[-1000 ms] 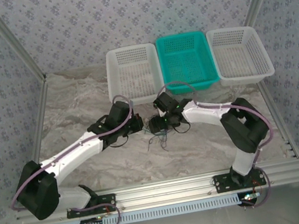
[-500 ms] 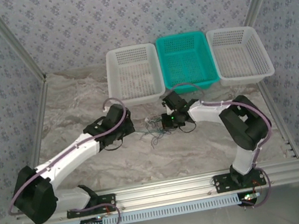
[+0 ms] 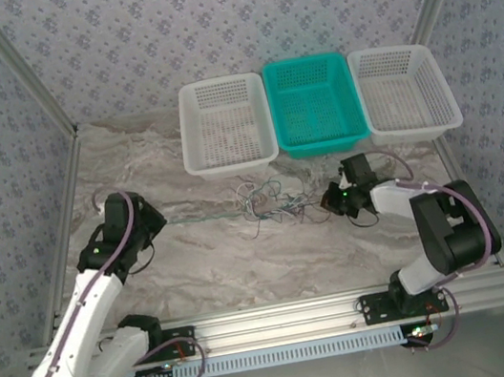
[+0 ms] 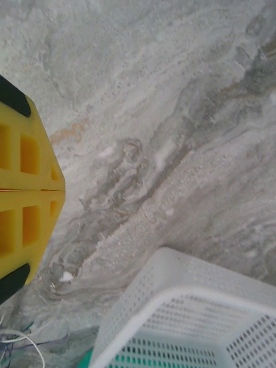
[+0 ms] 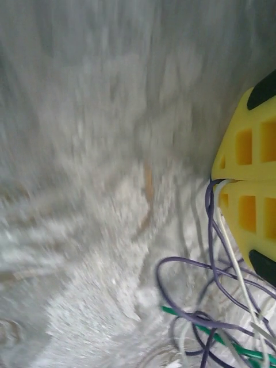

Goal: Untangle the cables

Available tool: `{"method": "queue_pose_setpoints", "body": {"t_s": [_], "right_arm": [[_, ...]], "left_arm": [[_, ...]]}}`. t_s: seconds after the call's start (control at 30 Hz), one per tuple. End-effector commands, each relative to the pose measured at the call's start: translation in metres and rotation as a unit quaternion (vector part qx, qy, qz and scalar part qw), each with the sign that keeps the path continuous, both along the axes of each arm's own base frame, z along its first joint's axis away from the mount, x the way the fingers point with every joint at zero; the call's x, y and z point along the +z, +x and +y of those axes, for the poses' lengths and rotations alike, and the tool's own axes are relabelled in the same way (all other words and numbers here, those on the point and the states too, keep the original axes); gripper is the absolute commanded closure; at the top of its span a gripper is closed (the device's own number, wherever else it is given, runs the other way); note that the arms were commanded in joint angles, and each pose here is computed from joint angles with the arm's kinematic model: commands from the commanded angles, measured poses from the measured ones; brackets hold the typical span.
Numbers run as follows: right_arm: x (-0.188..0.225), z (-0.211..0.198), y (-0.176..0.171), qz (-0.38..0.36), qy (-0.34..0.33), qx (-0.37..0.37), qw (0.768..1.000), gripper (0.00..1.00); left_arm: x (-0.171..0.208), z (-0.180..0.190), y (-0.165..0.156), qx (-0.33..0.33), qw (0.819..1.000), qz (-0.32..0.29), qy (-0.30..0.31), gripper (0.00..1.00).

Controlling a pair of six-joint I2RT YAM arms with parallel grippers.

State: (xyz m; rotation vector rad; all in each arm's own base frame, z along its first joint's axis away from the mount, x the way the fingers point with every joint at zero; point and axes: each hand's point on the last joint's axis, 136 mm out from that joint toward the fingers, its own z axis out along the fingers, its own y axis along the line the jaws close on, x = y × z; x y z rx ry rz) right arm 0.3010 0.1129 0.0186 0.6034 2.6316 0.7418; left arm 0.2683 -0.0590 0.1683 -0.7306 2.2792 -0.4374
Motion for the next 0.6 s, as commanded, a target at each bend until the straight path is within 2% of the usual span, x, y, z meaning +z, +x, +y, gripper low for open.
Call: {"method": "queue_pose_setpoints", "body": {"t_s": [0.0,0.1,0.17,0.2,0.27,0.3,0.33,0.43,0.57], "right_arm": [[-0.010,-0.046,-0.012,0.027,-0.027,-0.103,0.994,1.00],[0.002,-0.049,-0.009,0.001,-0.054,-0.086,0.995,1.00],[0.011,-0.031,-0.007,-0.023,-0.078,-0.031,0.996,1.00],[0.017,-0.019,-0.008,-0.033,-0.096,0.006,0.995,0.97],[0.027,0.010,-0.012,-0.058,-0.112,0.087,0.988,0.74],[0.036,0.022,-0.013,-0.077,-0.114,0.118,0.983,0.59],[0.045,0.031,-0.015,-0.096,-0.116,0.138,0.979,0.48],[0.078,0.045,-0.017,-0.161,-0.110,0.172,0.966,0.32],[0.126,0.059,-0.020,-0.242,-0.127,0.213,0.938,0.22]], "left_arm": [[0.008,0.017,-0.004,0.008,0.999,0.013,0.034,1.00],[0.011,0.006,0.003,-0.017,1.000,-0.003,0.013,1.00],[0.014,-0.019,0.013,-0.069,0.997,-0.026,-0.029,1.00],[0.015,-0.033,0.018,-0.098,0.993,-0.038,-0.052,1.00],[0.014,-0.056,0.023,-0.140,0.986,-0.050,-0.072,1.00],[0.013,-0.066,0.024,-0.162,0.983,-0.052,-0.069,1.00],[0.013,-0.075,0.024,-0.183,0.980,-0.053,-0.058,1.00],[0.009,-0.094,0.022,-0.228,0.972,-0.050,-0.027,1.00],[0.005,-0.104,0.023,-0.251,0.967,-0.043,-0.014,1.00]]}}
